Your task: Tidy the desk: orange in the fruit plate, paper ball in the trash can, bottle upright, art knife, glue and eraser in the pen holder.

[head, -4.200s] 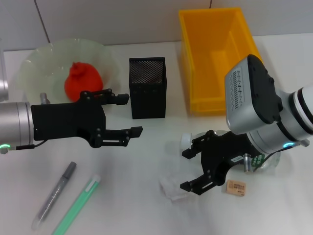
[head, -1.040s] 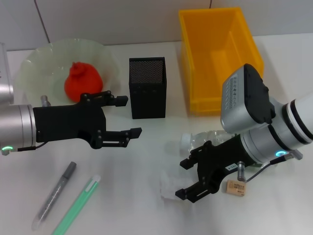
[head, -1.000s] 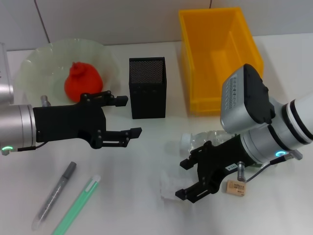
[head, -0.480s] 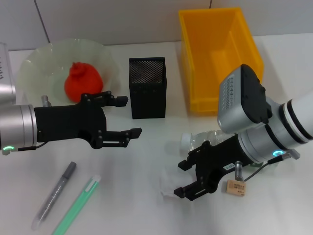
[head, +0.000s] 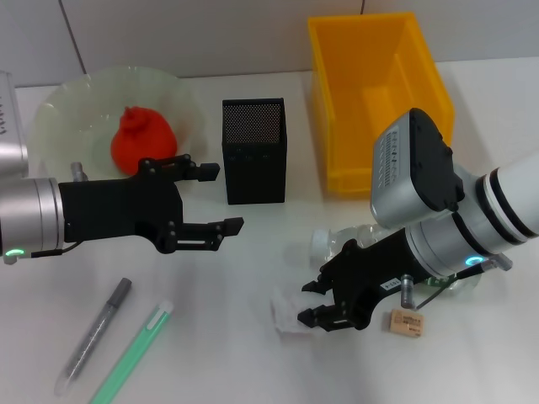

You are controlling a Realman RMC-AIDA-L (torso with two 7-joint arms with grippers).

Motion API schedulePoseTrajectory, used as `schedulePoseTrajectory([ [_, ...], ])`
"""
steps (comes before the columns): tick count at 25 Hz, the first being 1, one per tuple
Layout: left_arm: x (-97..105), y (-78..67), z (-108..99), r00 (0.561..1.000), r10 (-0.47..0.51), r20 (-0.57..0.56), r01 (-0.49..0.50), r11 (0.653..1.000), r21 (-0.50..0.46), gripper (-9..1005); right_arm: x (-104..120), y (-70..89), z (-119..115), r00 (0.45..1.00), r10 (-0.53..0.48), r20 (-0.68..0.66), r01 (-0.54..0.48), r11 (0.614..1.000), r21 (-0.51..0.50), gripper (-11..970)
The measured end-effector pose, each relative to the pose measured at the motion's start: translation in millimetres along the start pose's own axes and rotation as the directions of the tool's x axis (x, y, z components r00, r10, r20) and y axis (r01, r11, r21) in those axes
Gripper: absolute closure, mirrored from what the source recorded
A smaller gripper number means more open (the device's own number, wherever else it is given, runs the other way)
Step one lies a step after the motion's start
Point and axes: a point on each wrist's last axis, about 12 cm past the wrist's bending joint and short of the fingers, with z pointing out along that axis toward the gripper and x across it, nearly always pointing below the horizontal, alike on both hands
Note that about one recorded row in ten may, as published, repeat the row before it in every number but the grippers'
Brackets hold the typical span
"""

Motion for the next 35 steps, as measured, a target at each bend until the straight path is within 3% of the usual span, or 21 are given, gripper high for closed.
schedulePoseTrajectory([
  [3,-0.2,0.5,0.2,1.000,0.001,-0.001,-0.001,1.000,-0.003,161,0.5,0.2,-0.3,1.000,0.001,0.001,-0.001,1.000,0.001,526],
  [5,-0.2,0.5,0.5,1.000,0.001,-0.001,-0.001,1.000,-0.003,161,0.7,1.3,-1.8,1.000,-0.001,0.004,0.001,1.000,0.002,623],
  [10,1.0,-0.6,1.0,1.000,0.005,0.001,-0.005,1.000,-0.002,162,0.7,7.7,-11.7,0.999,-0.012,0.031,0.011,1.000,0.017,661],
  [21,1.3,-0.8,1.1,1.000,0.003,0.003,-0.003,1.000,-0.003,161,15.3,20.6,-24.0,0.997,0.021,0.071,-0.022,0.999,0.026,666],
  [35,-0.8,1.6,3.1,1.000,0.008,0.003,-0.008,1.000,-0.011,162,21.3,19.0,-72.3,0.989,0.003,0.150,-0.031,0.982,0.184,669],
])
